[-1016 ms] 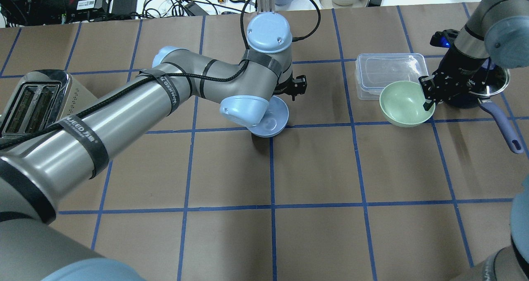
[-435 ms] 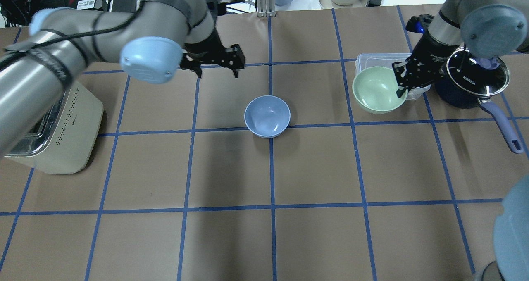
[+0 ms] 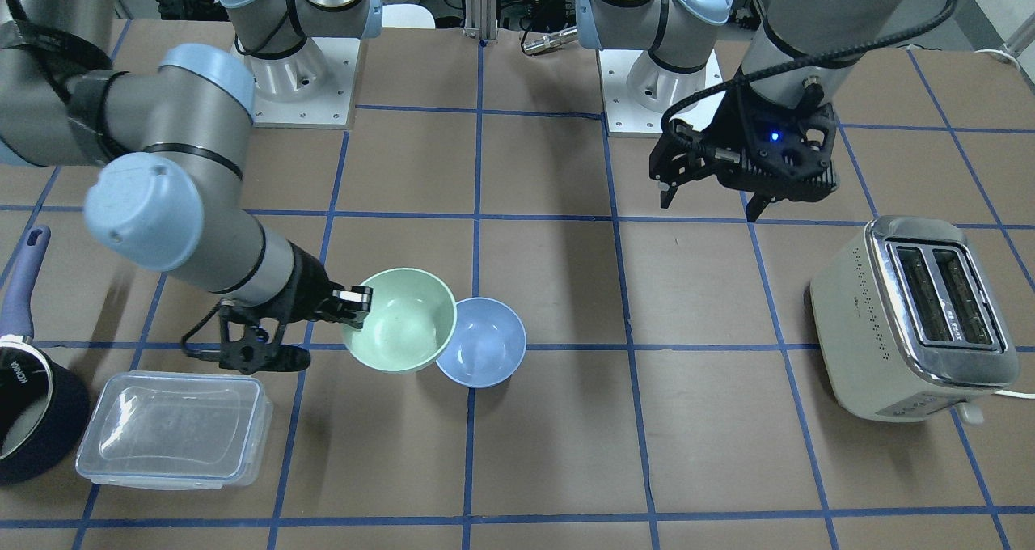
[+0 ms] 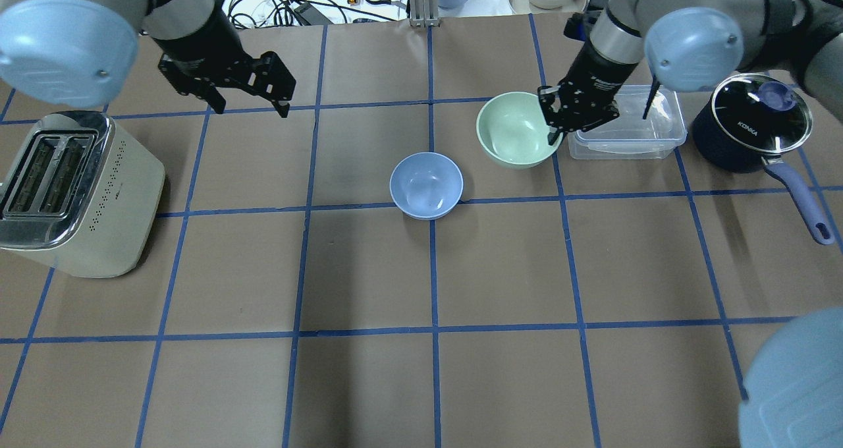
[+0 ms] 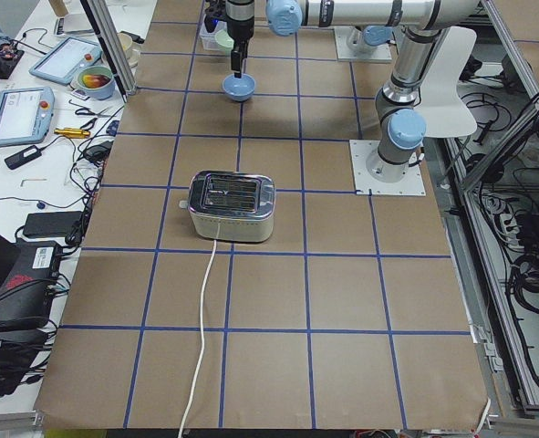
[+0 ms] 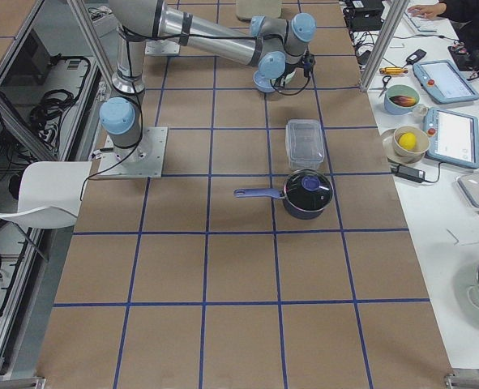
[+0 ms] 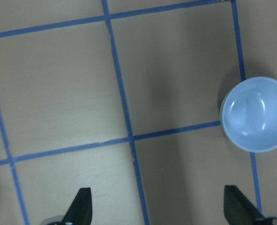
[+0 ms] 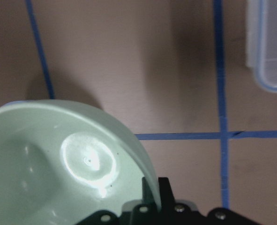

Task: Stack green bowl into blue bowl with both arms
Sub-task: 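Carry the green bowl with the right gripper and lower it into the blue bowl, then open the right gripper and withdraw it away from the stacked bowls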

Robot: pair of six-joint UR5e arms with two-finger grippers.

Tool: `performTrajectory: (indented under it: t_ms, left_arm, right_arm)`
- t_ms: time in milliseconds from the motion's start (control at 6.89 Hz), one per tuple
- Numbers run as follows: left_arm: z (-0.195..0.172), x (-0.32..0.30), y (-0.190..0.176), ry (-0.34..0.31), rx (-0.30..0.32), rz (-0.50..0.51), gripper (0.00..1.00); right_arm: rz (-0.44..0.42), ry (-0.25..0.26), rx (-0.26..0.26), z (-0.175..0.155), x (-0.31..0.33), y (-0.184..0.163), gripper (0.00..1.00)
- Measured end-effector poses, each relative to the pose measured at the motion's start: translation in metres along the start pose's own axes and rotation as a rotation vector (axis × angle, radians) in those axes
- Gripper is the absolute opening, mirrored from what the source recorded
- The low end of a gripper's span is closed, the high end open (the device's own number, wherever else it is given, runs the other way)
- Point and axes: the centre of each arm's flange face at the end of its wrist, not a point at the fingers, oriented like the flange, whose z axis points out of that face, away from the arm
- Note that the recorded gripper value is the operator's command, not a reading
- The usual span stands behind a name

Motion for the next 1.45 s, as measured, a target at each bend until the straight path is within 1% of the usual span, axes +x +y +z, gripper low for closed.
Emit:
performTrajectory:
  t_ms: [145,435,726,871,1016,1161,1306,1452]
  left_arm:
    - [-0.009,-0.002,0.009,-0.017,-0.001,-0.003,1.00]
    - [-0.010,-0.004,0.008,-0.021,0.008,-0.014,1.00]
    - [-0.018,-0.006,0.005,-0.023,0.048,-0.018,1.00]
    - [-0.021,-0.008,0.005,-0.025,0.057,-0.020,1.00]
    - [-0.022,-0.008,0.006,-0.027,0.062,-0.020,1.00]
    - [-0.022,-0.008,0.007,-0.029,0.063,-0.019,1.00]
    - [-0.021,-0.007,0.008,-0.031,0.060,-0.019,1.00]
    - [-0.020,-0.007,0.008,-0.031,0.057,-0.019,1.00]
  right_arm:
    - [0.003,0.000,-0.009,0.022,-0.028,0.006,0.00]
    - [0.008,0.006,-0.022,0.052,-0.047,0.006,0.00]
    - [0.015,0.011,-0.044,0.069,-0.047,0.004,0.00]
    - [0.016,0.013,-0.054,0.074,-0.046,0.004,0.00]
    - [0.014,0.014,-0.059,0.078,-0.046,0.004,0.29]
    - [0.011,0.015,-0.063,0.082,-0.045,0.003,0.99]
    - [0.009,0.014,-0.058,0.084,-0.044,0.003,1.00]
    - [0.007,0.009,-0.041,0.082,-0.045,0.001,1.00]
